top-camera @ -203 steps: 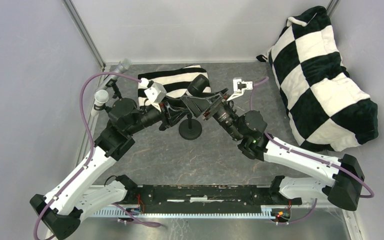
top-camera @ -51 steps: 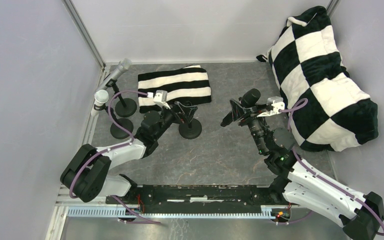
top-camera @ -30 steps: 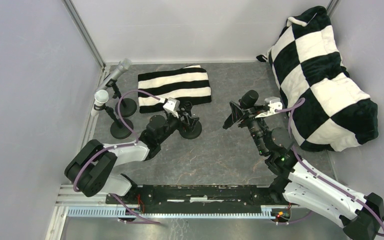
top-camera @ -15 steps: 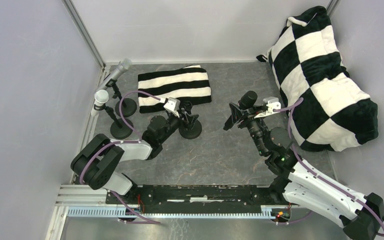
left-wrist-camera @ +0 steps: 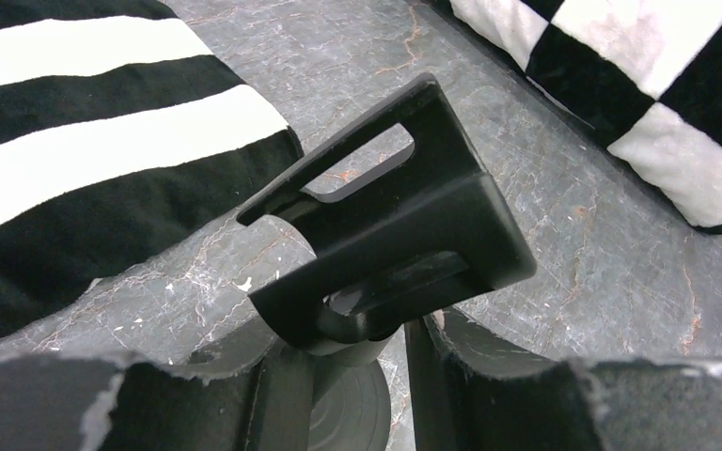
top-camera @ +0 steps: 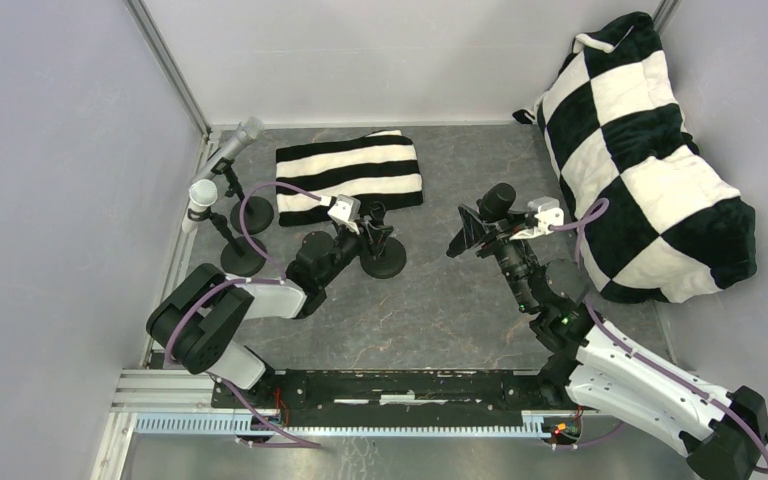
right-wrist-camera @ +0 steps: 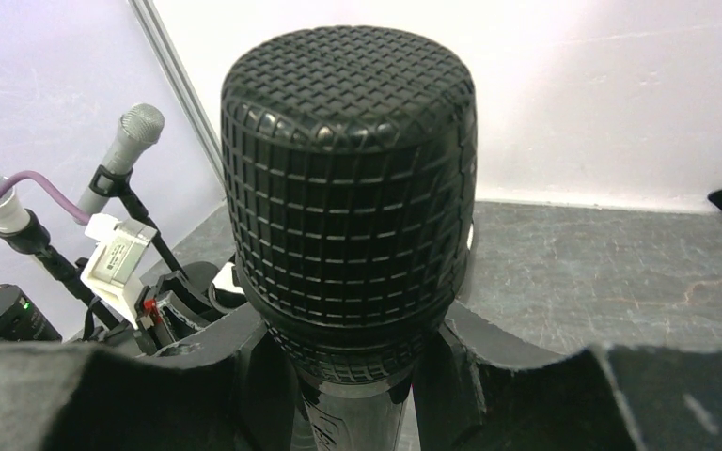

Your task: Attach the microphones to the stand

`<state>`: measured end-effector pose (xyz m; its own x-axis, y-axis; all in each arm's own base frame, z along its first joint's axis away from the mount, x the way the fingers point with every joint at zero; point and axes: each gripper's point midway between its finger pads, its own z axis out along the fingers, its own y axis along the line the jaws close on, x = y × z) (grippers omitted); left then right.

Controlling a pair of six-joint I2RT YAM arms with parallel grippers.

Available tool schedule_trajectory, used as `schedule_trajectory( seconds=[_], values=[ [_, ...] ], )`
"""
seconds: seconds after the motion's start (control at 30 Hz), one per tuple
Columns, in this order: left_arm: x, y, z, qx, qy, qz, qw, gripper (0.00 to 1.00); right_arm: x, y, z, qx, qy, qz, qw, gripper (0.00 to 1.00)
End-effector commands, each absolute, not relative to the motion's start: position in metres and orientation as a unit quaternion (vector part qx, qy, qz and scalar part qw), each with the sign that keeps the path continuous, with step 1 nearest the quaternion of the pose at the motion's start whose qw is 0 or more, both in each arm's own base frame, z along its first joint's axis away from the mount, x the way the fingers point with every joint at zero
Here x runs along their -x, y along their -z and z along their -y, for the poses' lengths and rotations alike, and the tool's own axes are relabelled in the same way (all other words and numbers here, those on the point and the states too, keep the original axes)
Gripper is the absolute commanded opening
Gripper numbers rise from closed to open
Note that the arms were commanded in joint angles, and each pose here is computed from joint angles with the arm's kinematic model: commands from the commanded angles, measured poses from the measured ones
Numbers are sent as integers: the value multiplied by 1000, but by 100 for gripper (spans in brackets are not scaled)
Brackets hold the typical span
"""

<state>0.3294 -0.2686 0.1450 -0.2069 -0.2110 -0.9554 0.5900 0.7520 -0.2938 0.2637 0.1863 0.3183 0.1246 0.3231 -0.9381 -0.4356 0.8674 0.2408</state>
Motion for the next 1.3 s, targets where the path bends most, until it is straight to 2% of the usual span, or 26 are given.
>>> schedule_trajectory(
  seconds=[0.0,0.07,0.23,0.67,1.27],
  values=[
    [-331,-169,280,-133,353,-680,629,14,-252,-353,-178,46,-271,-534,800,0],
    [-330,-170,281,-136,356,-680,627,8,-249,-357,-178,52,-271,-519,809,0],
    [-315,-178,292,-166,394,-670,607,2,-239,-367,-181,85,-276,-481,828,0],
    [-255,-189,316,-217,494,-627,563,2,-191,-396,-206,159,-368,-341,850,0],
    [-248,-179,325,-240,490,-639,542,2,-189,-407,-259,227,-439,-307,813,0]
  ],
)
